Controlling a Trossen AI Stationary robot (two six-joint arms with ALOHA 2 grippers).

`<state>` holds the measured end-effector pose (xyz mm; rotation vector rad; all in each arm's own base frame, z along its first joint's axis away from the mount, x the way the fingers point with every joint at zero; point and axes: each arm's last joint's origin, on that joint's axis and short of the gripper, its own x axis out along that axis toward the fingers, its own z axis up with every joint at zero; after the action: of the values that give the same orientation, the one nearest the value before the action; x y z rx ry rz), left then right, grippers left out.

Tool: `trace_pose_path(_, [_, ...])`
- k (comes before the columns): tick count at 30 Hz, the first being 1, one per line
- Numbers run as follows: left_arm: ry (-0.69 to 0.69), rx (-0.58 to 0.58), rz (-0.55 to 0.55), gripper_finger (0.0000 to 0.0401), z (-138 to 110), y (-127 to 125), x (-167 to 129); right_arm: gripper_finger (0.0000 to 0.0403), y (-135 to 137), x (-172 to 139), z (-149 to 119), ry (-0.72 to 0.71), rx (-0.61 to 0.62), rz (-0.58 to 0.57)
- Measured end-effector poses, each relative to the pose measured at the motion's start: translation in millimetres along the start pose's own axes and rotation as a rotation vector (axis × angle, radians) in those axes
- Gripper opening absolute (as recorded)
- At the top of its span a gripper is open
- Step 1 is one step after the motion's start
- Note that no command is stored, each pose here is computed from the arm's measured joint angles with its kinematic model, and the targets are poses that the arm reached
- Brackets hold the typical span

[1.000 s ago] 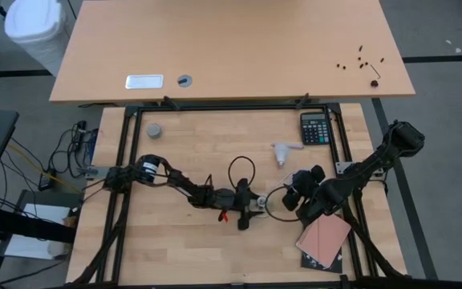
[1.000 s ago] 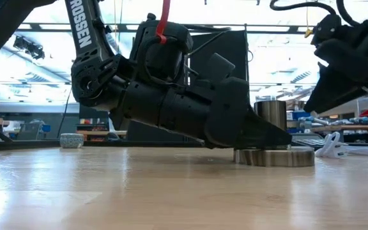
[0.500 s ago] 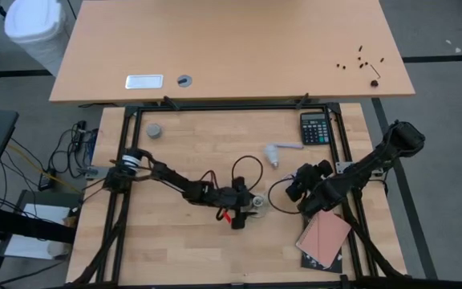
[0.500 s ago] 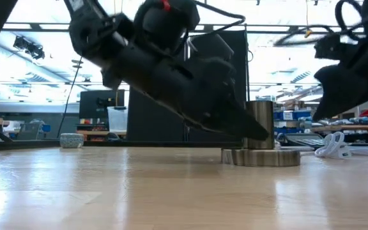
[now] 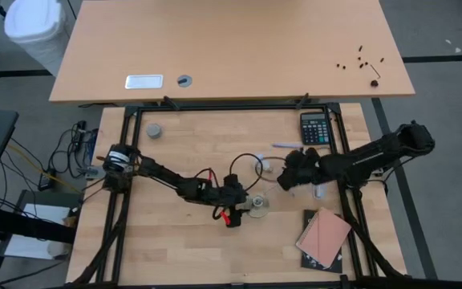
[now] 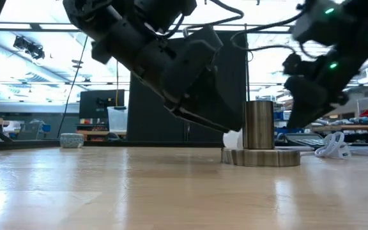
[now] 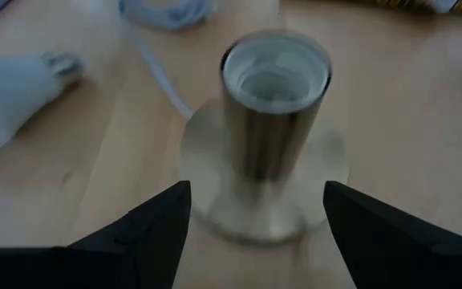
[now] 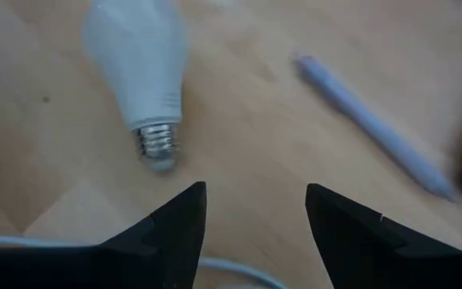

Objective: Screw lightbulb
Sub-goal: Remove the lightbulb from the bronze lamp socket

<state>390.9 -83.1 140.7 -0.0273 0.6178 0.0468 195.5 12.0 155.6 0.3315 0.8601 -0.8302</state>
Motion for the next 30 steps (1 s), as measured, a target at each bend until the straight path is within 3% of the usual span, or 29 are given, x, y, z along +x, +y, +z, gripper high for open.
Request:
trace_pose_path(4, [0.08, -0.01, 0.074, 0.0289, -2, 0, -12, 0.0224, -6, 18, 9, 0.017, -0.015, 0.075])
trace_pose_path(8, [0.143, -0.009, 0.218, 0.0287, -7, -3, -24, 0.0224, -4, 24, 19, -0.016, -0.031, 0.185])
trace_pose_path(13, [0.104, 0.029, 0.337, 0.0274, -21, -12, -29, 0.022, 4, 36, 23, -0.005, -0.086, 0.292])
trace_pose_path(18, [0.072, 0.039, 0.355, 0.0256, -45, -16, -32, 0.022, 15, 50, 25, -0.039, -0.142, 0.317])
trace_pose_path(30, [0.02, -0.125, 0.333, 0.0243, -81, -9, -60, 0.022, 58, 77, 50, -0.046, -0.359, 0.418])
